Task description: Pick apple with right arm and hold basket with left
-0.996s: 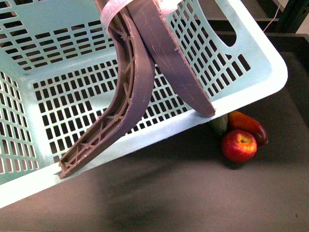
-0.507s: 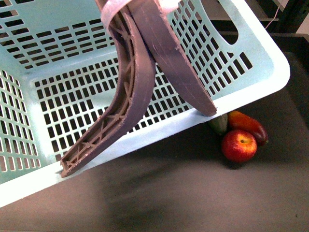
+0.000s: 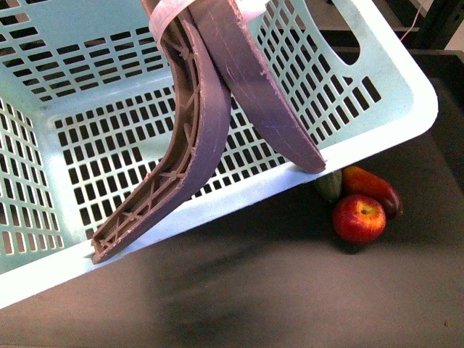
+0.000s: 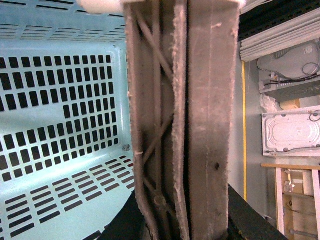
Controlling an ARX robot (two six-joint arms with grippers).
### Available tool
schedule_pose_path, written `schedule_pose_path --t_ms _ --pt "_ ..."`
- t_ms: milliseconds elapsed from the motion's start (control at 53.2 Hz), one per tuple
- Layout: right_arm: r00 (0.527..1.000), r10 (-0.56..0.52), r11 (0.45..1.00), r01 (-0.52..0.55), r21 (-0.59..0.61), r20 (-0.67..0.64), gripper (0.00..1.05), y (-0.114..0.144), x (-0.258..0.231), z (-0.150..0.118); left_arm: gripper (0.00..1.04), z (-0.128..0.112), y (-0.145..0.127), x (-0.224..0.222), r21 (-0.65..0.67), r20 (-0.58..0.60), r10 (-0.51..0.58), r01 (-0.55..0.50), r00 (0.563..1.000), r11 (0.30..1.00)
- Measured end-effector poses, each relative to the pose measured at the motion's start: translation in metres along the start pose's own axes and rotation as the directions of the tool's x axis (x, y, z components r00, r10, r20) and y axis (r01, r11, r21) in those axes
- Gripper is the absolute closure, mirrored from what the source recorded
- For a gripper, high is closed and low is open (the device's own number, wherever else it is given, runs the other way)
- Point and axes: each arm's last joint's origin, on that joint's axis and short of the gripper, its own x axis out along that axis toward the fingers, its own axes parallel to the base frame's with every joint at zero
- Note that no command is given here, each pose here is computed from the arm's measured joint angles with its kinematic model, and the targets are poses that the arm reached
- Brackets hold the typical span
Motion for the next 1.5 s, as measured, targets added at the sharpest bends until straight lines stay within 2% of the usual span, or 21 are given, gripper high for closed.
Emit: schedule_pose_path --t_ms 225,413,958,1503 --pt "0.98 0.043 0.994 -0.061 -0.086 -0.194 0.09 0.031 0.069 -0.019 0.87 0.0 0.0 0.0 0.0 0.0 0.0 0.0 1.0 1.0" --pt "0.963 0.028 0.99 -0.065 -0.129 -0.269 0.09 0.045 0.106 -0.028 0.87 0.0 0.0 0.0 0.0 0.0 0.0 0.0 1.0 1.0" --pt "0.961 0.031 0.984 -0.077 -0.158 -0.276 0.09 0.065 0.16 -0.006 0.87 0.0 0.0 0.0 0.0 0.0 0.0 0.0 1.0 1.0" --pt "0.957 0.064 0.983 -0.109 -0.145 -0.284 0.09 0.077 0.195 0.001 0.87 0.0 0.0 0.0 0.0 0.0 0.0 0.0 1.0 1.0"
